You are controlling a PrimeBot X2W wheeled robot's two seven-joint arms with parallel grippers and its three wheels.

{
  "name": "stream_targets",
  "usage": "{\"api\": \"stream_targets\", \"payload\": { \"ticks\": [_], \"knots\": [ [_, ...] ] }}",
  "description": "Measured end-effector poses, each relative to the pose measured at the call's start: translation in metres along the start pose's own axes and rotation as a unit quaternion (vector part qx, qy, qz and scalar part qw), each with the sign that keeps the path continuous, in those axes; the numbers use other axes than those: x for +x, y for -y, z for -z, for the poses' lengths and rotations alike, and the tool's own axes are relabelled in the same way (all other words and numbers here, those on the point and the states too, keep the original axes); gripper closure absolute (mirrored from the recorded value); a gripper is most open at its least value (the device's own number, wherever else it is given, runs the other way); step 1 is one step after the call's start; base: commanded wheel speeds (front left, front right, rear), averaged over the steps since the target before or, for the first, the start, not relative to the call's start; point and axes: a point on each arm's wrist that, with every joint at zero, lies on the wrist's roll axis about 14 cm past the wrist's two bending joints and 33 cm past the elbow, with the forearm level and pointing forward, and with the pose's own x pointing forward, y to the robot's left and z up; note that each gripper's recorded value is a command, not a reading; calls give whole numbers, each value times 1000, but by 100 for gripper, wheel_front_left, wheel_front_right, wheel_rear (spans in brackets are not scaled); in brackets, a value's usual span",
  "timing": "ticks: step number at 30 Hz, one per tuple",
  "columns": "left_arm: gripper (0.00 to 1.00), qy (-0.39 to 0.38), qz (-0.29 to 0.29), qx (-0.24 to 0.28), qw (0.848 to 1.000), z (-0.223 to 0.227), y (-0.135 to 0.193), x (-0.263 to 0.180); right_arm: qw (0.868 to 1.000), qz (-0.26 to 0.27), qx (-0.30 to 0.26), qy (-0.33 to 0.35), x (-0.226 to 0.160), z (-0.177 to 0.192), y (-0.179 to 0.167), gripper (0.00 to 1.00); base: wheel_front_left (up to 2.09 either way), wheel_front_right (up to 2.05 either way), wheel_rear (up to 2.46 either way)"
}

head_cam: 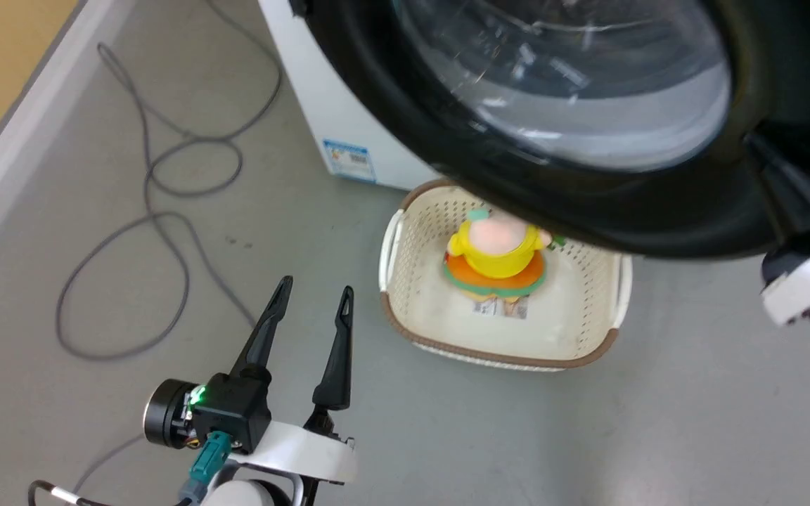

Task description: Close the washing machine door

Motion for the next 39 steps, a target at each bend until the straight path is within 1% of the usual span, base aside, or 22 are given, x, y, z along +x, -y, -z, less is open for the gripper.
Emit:
{"api": "stream_targets", "payload": {
  "ticks": [6,14,18,22,27,32,36,39],
  "knots": [
    [0,-11,-9,2,1000,9,-6,6,999,16,6,-27,29,13,24,100,0,0,0],
    [0,-15,-24,4,1000,15,-14,14,998,50,12,-27,66,5,58,100,0,0,0],
    [0,-18,-28,0,999,18,-16,14,997,69,21,-27,76,1,72,100,0,0,0],
    [0,-18,-32,0,999,18,-18,14,996,72,31,-34,80,5,73,100,0,0,0],
    [0,-12,-29,1,1000,15,-16,15,996,77,30,-30,77,1,74,100,0,0,0],
    [0,3,-24,-1,1000,4,-15,13,997,75,20,6,66,-22,69,100,0,0,0],
    [0,14,-23,-4,1000,-5,-14,6,997,70,24,34,42,-31,58,100,0,0,0],
    [0,16,-23,-7,1000,-8,-13,-2,997,61,32,35,15,-24,43,100,0,0,0]
  ]
}}
